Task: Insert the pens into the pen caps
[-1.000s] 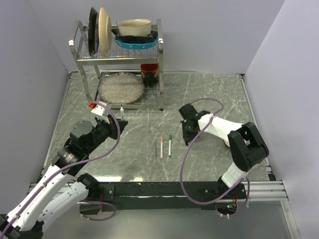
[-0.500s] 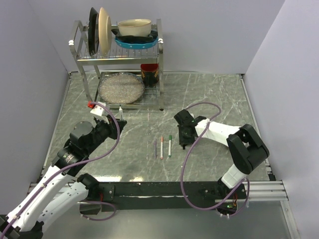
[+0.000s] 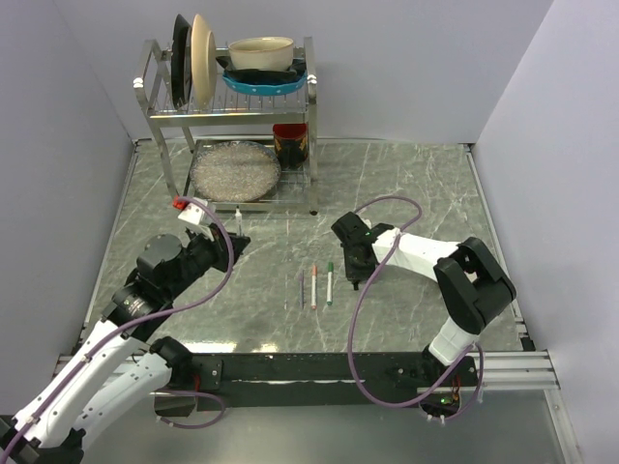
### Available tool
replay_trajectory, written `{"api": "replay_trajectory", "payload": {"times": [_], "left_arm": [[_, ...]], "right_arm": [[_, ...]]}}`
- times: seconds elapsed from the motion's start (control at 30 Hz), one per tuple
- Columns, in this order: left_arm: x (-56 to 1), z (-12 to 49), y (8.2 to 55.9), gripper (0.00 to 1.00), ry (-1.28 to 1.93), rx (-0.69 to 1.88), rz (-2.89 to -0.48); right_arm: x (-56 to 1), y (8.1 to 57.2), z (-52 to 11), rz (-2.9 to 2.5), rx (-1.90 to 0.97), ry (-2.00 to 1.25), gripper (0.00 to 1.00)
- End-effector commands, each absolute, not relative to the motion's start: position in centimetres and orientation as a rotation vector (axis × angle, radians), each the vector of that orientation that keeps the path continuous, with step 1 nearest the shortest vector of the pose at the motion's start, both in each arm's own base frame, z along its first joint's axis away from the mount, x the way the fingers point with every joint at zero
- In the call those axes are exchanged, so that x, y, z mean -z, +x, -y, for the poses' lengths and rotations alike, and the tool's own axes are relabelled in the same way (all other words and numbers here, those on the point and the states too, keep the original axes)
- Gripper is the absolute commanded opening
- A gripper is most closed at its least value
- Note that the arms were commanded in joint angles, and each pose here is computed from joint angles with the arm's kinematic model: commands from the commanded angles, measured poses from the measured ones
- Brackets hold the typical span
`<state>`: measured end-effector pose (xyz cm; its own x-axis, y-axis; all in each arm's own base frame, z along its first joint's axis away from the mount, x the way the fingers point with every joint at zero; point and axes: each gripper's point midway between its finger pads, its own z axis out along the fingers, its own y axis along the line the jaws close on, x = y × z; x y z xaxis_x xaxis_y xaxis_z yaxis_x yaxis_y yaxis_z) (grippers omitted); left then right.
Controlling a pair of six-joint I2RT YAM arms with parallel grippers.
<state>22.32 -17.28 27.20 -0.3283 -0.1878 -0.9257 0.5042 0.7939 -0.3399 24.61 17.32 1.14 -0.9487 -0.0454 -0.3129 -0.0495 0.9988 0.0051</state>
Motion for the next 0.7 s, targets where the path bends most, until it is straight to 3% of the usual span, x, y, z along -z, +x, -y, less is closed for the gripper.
{"api": "replay_trajectory", "payload": {"times": [0.0, 0.17, 0.47, 0.67], "left_arm": [[-28.3, 20.7, 19.6, 0.01, 0.264, 1.023, -1.793], [-27.4, 23.7, 16.7, 0.01, 0.260, 1.359, -1.799], [-21.7, 26.3, 14.5, 0.01, 0.302, 1.555, -1.956], [-21.7, 28.0, 13.3, 0.01, 0.305, 1.688, -1.901]], "right_arm": [[-0.3, 24.0, -16.4, -2.834, 0.047, -0.087, 0.00], [-3.1, 25.2, -17.9, -2.754, -0.083, -0.071, 0.00], [-10.5, 26.5, -20.1, -2.567, -0.334, -0.008, 0.00], [-17.0, 26.7, -23.7, -2.359, -0.660, 0.035, 0.00]]}}
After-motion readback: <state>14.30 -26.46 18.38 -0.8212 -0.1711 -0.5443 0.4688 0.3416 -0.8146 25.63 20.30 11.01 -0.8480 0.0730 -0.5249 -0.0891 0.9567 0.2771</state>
